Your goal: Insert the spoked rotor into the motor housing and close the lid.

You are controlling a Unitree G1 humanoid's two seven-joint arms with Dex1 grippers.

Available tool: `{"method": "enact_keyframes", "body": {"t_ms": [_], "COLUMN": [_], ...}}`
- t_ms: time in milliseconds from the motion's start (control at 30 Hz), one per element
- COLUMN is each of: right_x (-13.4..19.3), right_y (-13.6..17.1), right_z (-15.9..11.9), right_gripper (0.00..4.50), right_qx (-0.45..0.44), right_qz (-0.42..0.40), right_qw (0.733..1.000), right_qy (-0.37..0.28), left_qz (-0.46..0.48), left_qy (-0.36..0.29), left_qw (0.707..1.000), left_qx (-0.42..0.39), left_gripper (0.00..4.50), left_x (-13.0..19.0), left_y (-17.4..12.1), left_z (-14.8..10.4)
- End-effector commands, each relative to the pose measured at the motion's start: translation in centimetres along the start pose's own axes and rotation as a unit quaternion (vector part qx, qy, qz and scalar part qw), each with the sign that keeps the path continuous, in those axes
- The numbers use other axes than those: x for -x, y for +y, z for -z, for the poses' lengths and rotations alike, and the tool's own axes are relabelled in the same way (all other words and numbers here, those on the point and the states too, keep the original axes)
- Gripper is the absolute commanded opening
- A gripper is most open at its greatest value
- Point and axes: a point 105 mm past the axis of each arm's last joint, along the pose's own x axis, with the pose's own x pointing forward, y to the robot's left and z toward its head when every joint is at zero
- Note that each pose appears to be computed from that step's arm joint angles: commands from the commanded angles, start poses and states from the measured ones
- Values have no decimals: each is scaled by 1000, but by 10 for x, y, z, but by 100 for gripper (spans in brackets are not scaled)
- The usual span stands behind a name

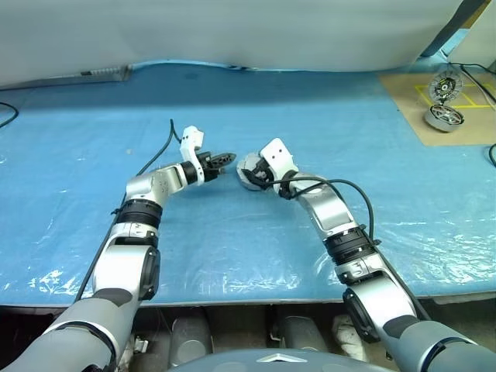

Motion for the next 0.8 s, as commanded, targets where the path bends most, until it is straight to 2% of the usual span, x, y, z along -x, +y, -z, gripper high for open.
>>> {"method": "enact_keyframes", "body": {"t_ms": [33,233,367,533,667,700,800], "right_x": [1,0,-1,1,7,9,20], "right_y": [15,15,16,20,18,17,13], "right_z": [45,43,39,34,25,23,14], "right_gripper": [295,295,295,295,432,449,449], "right_qx": [-21,-19,-10,-12,-24,-27,-45], "right_qz": [-21,-20,-26,-39,-40,-39,-39], "right_qw": [996,996,997,998,998,998,998], "right_qy": [81,79,71,58,39,35,14], "left_qz": [17,5,-16,-3,-2,-2,0], "left_qy": [13,49,49,51,54,55,57], "left_qw": [999,998,997,997,996,996,995], "left_qx": [-23,-36,-48,-55,-70,-73,-81], "left_gripper": [0,0,0,0,0,0,0], "left_x": [-4,-9,-11,-19,-23,-24,-26], "left_y": [-7,-4,2,-6,-8,-9,-10], "left_z": [-4,10,12,13,12,11,9]}}
